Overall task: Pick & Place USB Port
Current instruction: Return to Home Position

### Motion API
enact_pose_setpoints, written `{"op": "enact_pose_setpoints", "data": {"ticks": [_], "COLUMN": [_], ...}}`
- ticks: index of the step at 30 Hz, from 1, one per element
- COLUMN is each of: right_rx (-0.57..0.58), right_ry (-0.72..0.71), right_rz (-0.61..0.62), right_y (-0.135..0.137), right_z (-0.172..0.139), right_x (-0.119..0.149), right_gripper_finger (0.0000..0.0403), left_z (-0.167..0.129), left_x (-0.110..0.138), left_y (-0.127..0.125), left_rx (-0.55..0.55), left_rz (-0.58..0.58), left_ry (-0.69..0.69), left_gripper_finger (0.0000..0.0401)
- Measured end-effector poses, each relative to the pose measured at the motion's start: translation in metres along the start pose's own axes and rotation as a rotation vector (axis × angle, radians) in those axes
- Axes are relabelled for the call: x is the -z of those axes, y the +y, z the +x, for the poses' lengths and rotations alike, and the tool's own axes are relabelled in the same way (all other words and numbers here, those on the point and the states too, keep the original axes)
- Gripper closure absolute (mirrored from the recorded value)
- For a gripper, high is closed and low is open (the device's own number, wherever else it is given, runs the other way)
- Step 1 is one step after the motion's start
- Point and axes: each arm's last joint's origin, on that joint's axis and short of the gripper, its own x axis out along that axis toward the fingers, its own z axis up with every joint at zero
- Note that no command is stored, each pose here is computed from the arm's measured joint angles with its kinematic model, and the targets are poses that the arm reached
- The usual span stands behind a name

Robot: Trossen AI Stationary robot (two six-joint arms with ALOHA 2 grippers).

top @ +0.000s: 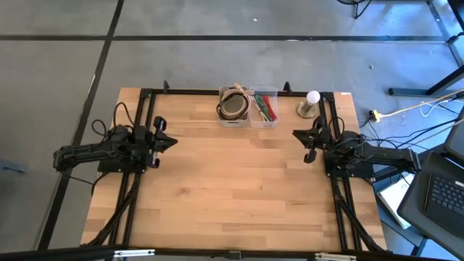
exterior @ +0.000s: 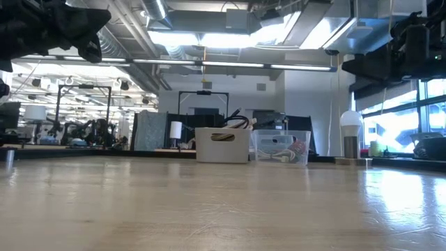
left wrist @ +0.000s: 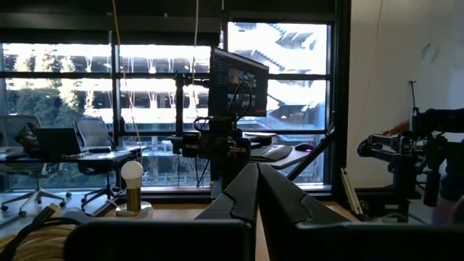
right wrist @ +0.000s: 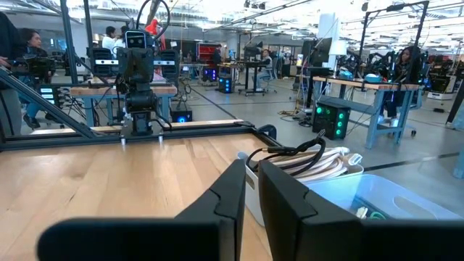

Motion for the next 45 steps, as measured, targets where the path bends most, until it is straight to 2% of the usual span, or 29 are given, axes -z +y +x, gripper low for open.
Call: {"op": "enact_pose_setpoints", "data": {"ticks": [17, 20, 45], "right_rx": [-0.001, -0.036, -0.047], "right_ry": [0.001, -0.039, -0.013], "right_rz": [0.0, 0.012, 0.006], "right_y": [0.0001, 0.0032, 0.0048], "right_z": [0.0, -0.0006, -0.0003], "right_x": [0.0001, -0.0039, -0.0014], "right_gripper_finger": [0.0358, 0.0358, 0.0358], "left_z": [0.0, 0.0, 0.0], "left_x": [0.0001, 0.0, 0.0004], "left_y": [0.0, 0.0, 0.0], "left_rx": [0.0, 0.0, 0.0], "left_rz": [0.0, 0.0, -0.001], "left_ry": [0.0, -0.001, 0.003], "left_gripper_finger": [0.0393, 0.0394, 0.0394]}}
